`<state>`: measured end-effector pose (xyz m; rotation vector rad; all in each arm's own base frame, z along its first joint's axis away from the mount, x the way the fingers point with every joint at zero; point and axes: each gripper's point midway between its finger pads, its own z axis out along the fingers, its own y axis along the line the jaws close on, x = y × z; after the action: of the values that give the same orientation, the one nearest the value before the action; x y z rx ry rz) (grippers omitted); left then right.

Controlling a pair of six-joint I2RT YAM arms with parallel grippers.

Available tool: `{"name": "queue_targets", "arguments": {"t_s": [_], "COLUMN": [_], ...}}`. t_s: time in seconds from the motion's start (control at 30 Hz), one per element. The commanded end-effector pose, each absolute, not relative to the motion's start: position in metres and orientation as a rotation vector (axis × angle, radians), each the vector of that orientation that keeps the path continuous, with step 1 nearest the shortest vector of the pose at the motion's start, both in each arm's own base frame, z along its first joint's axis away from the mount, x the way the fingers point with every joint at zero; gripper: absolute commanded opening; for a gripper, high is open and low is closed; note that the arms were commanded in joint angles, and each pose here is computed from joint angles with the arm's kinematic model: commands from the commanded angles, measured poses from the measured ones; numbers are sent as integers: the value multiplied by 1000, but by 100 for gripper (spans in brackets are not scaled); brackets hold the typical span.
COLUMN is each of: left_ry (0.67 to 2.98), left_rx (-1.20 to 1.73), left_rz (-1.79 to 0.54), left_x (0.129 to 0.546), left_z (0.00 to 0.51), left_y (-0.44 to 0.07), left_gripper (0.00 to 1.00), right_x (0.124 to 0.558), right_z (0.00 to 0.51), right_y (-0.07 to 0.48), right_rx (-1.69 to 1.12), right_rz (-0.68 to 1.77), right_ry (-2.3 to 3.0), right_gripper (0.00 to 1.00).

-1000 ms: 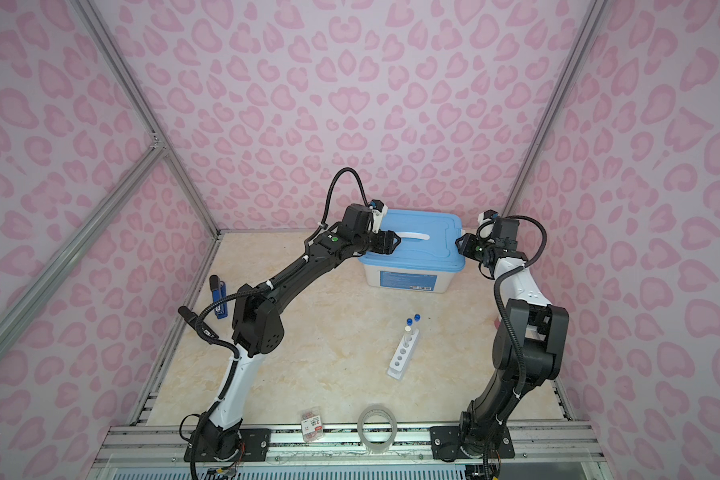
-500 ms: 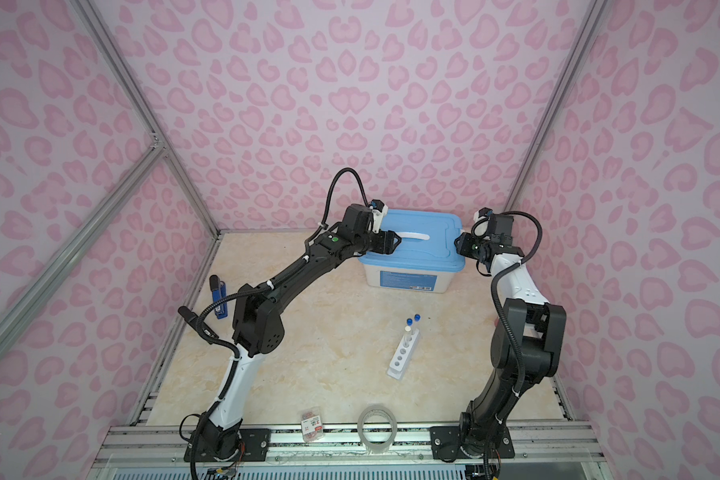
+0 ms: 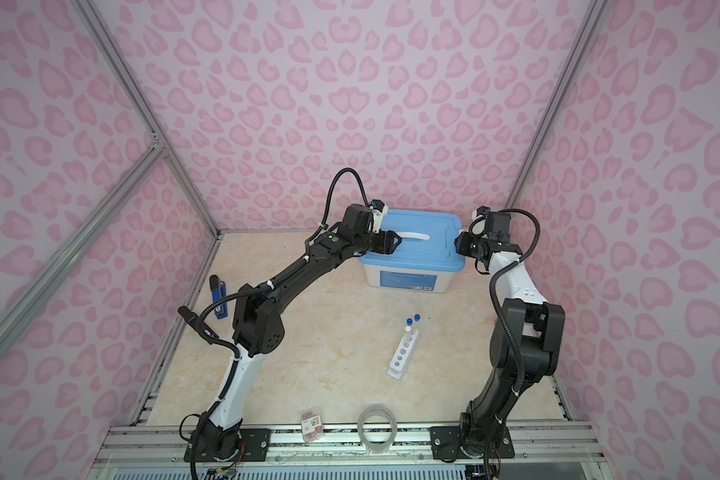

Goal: Organize the chemistry lab equipment

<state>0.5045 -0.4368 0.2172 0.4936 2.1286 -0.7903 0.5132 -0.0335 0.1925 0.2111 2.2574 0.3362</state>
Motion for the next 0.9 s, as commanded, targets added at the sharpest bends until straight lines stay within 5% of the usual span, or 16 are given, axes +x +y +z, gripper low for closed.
{"name": "queue_targets", "arguments": {"t_s": [0.0, 0.87], "left_ry": [2147, 2034], "left_rx": [488, 510], "left_rz": [-807, -862], "left_x": [504, 492], "left_z": [211, 272], "left_y": [-439, -437], "left_gripper": [73, 73], "right_x": [506, 509], "right_z": [177, 221], "right_y": [-29, -29], "right_rx": [195, 150], "right_rz": [334, 235], "right_ry": [2322, 2282], "right_gripper": [36, 36]}}
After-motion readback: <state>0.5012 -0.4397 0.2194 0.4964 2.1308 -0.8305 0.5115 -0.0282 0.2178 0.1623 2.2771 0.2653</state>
